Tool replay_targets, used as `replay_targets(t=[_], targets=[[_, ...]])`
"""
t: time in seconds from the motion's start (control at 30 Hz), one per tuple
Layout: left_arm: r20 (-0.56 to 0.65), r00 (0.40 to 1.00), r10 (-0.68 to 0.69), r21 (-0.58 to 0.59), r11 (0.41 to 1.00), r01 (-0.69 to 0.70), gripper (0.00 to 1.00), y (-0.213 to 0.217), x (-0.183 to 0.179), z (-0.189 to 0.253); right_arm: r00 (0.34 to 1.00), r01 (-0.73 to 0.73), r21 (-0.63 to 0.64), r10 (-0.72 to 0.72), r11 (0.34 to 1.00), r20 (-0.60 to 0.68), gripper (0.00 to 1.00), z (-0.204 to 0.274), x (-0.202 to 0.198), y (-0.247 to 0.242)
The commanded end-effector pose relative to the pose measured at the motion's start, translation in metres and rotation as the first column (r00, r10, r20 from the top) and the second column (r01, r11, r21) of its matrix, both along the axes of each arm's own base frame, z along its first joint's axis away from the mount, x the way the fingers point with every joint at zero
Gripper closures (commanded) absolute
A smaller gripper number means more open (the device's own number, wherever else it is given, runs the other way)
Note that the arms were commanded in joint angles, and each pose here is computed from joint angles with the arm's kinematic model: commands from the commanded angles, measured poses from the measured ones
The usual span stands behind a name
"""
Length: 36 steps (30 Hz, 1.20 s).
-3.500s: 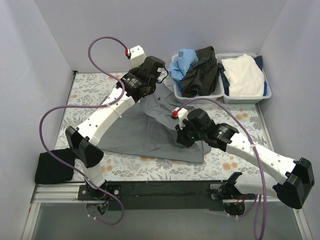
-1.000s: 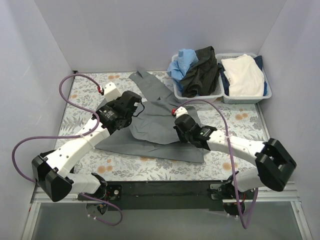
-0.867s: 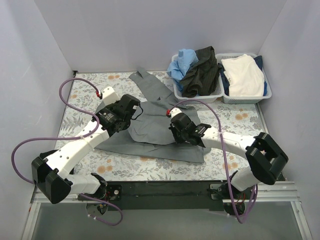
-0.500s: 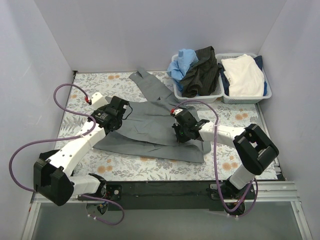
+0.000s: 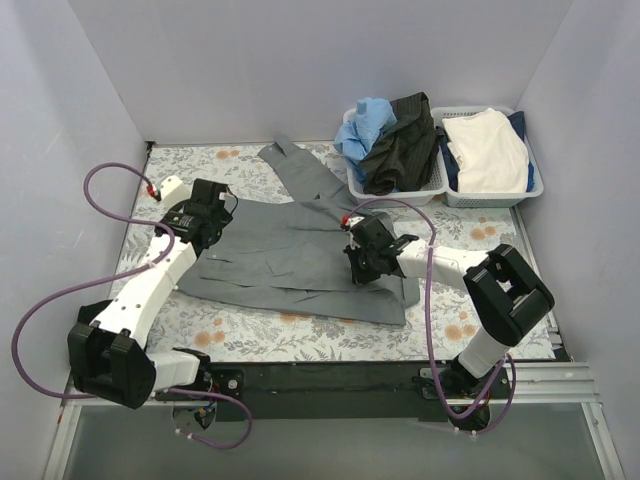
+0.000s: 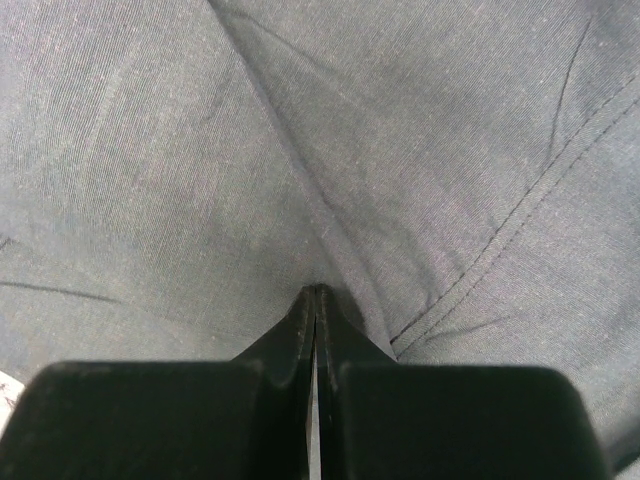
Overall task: Fold and stack the long sleeve shirts
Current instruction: Fold the shirt
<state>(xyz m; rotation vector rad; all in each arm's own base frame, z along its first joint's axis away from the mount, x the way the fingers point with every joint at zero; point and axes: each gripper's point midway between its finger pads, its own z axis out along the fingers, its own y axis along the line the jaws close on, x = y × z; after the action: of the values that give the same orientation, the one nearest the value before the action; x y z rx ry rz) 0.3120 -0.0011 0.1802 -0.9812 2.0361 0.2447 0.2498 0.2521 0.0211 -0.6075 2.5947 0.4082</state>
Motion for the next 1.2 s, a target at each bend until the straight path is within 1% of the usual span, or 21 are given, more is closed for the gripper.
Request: replay_targets(t=[0.0,0.07,0.1,0.13,0.2,0.23,0.27,0.33,0.37,0.43,0.47,0.53,0.57,0.67,0.73,0.77,0.8,0.93,1.03,1.07,1.17], targets=[[0.100,0.958,-0.269,-0.046,0.961,0.274,0.17,-0.046,0.059,0.034,0.976,-0.027,-0.185,-0.014,0.982,-0.216,0.99,-0.029,-0.060,-0.063],[0.117,0.937,-0.329,-0.076,0.938,0.338,0.16,-0.064,0.078,0.043,0.961,-0.036,-0.189,-0.018,0.981,-0.275,0.99,-0.026,-0.076,-0.073],[0.124,0.910,-0.397,-0.101,0.907,0.409,0.16,-0.079,0.088,0.041,0.954,-0.041,-0.191,-0.018,0.981,-0.299,0.99,-0.026,-0.085,-0.078],[0.088,0.901,-0.425,-0.124,0.893,0.433,0.16,-0.089,0.100,0.024,0.940,-0.052,-0.200,-0.020,0.979,-0.341,0.99,-0.026,-0.097,-0.083],[0.133,0.867,-0.480,-0.166,0.852,0.497,0.17,-0.111,0.124,0.033,0.912,-0.072,-0.163,-0.001,0.984,-0.411,0.99,-0.025,-0.118,-0.085],[0.094,0.868,-0.488,-0.187,0.848,0.497,0.17,-0.118,0.137,0.013,0.901,-0.080,-0.150,0.007,0.986,-0.433,0.99,-0.025,-0.126,-0.086],[0.091,0.865,-0.493,-0.196,0.843,0.501,0.17,-0.123,0.145,0.009,0.888,-0.084,-0.135,0.013,0.987,-0.459,0.99,-0.023,-0.134,-0.086],[0.083,0.878,-0.471,-0.195,0.856,0.478,0.18,-0.125,0.163,0.007,0.902,-0.071,-0.118,0.014,0.990,-0.432,0.99,-0.016,-0.132,-0.086],[0.033,0.886,-0.462,-0.198,0.866,0.459,0.18,-0.124,0.170,-0.015,0.923,-0.055,-0.136,-0.002,0.989,-0.384,0.97,-0.012,-0.123,-0.087],[-0.008,0.901,-0.434,-0.153,0.891,0.427,0.19,-0.114,0.178,-0.022,0.968,0.000,-0.098,-0.025,0.995,-0.250,0.88,0.018,-0.093,-0.076],[-0.051,0.901,-0.431,-0.140,0.897,0.420,0.19,-0.111,0.182,-0.038,0.984,0.042,-0.099,-0.058,0.994,-0.170,0.79,0.032,-0.075,-0.075],[-0.103,0.909,-0.405,-0.089,0.914,0.397,0.22,-0.098,0.185,-0.043,0.992,0.124,-0.018,-0.125,0.992,-0.012,0.71,0.074,-0.035,-0.064],[-0.131,0.906,-0.403,-0.088,0.915,0.394,0.23,-0.094,0.184,-0.048,0.984,0.171,-0.001,-0.171,0.985,0.042,0.58,0.087,-0.021,-0.065],[-0.171,0.906,-0.388,-0.087,0.921,0.379,0.28,-0.081,0.183,-0.059,0.943,0.294,0.043,-0.297,0.955,0.152,0.54,0.116,0.027,-0.074],[-0.196,0.909,-0.368,-0.091,0.930,0.357,0.30,-0.069,0.180,-0.069,0.918,0.366,0.017,-0.364,0.930,0.156,0.52,0.109,0.054,-0.087],[-0.202,0.908,-0.368,-0.096,0.930,0.356,0.30,-0.067,0.180,-0.072,0.911,0.375,0.026,-0.374,0.927,0.171,0.51,0.115,0.069,-0.087],[-0.207,0.908,-0.364,-0.102,0.931,0.350,0.31,-0.063,0.180,-0.076,0.914,0.380,-0.020,-0.372,0.925,0.161,0.50,0.100,0.079,-0.090],[-0.223,0.903,-0.367,-0.145,0.929,0.341,0.35,-0.049,0.179,-0.096,0.893,0.412,-0.054,-0.391,0.910,0.223,0.49,0.088,0.124,-0.096],[-0.222,0.894,-0.388,-0.160,0.919,0.360,0.36,-0.048,0.179,-0.107,0.877,0.443,-0.061,-0.418,0.895,0.239,0.49,0.075,0.137,-0.101],[-0.225,0.891,-0.395,-0.165,0.916,0.365,0.37,-0.048,0.181,-0.114,0.865,0.452,-0.035,-0.428,0.891,0.261,0.50,0.075,0.145,-0.100],[-0.243,0.882,-0.403,-0.171,0.913,0.370,0.38,-0.047,0.183,-0.126,0.853,0.475,-0.023,-0.454,0.879,0.257,0.50,0.066,0.149,-0.102]])
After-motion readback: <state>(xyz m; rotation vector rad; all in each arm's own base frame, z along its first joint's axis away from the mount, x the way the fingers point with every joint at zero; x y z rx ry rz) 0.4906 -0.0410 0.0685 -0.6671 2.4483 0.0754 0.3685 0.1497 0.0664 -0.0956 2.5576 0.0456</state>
